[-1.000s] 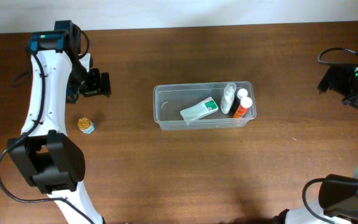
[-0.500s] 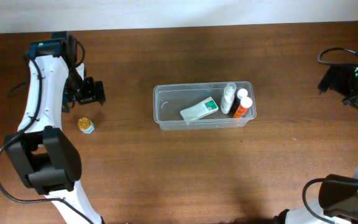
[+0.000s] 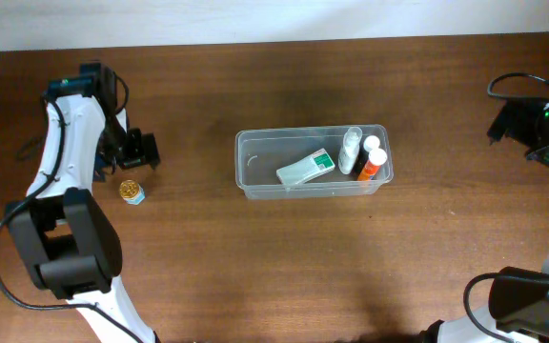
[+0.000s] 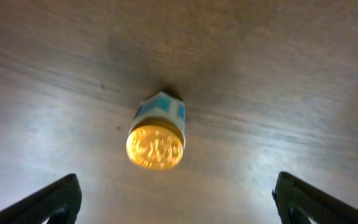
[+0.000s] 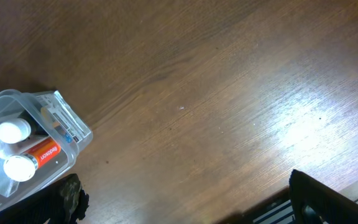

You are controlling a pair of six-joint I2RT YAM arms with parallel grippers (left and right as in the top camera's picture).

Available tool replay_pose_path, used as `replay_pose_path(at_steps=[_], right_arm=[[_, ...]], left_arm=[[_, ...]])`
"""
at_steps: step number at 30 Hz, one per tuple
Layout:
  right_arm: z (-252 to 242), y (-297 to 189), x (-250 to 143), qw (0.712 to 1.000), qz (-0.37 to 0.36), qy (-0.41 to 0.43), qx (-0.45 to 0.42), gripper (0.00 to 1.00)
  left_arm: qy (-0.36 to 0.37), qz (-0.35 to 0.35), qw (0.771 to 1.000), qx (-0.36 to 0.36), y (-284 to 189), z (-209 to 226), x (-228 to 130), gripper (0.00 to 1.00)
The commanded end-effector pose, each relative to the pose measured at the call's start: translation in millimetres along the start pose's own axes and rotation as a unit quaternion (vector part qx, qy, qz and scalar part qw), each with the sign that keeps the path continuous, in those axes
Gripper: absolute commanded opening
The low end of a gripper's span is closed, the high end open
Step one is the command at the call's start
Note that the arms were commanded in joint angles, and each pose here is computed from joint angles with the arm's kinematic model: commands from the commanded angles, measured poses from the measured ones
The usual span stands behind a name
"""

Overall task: Pack container
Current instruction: 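Lower the open left gripper over the gold-lidded jar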

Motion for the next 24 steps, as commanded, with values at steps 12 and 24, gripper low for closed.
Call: replay_pose_path(at_steps=[12, 24], right_arm=[[-2.2, -7.7, -1.3, 1.0, -0.011, 0.006, 0.004, 0.98], [-2.2, -7.7, -1.3, 1.0, -0.011, 0.006, 0.004, 0.98]], left_arm=[[-0.019, -0.007, 1.0, 0.005, 8.1, 5.9, -4.4, 0.99], [-0.021, 0.001, 1.0, -0.016, 31.9, -0.4, -10.8, 1.0]])
Point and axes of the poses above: each gripper's point midway between its finger pads, its own y axis out along the fingers, its own z axis along the line the jaws close on, x = y × z, the point moved 2 cm from there along -y, back along the fingers, and after that the axes turned 10 degrees about y, right-handed, at the moved point
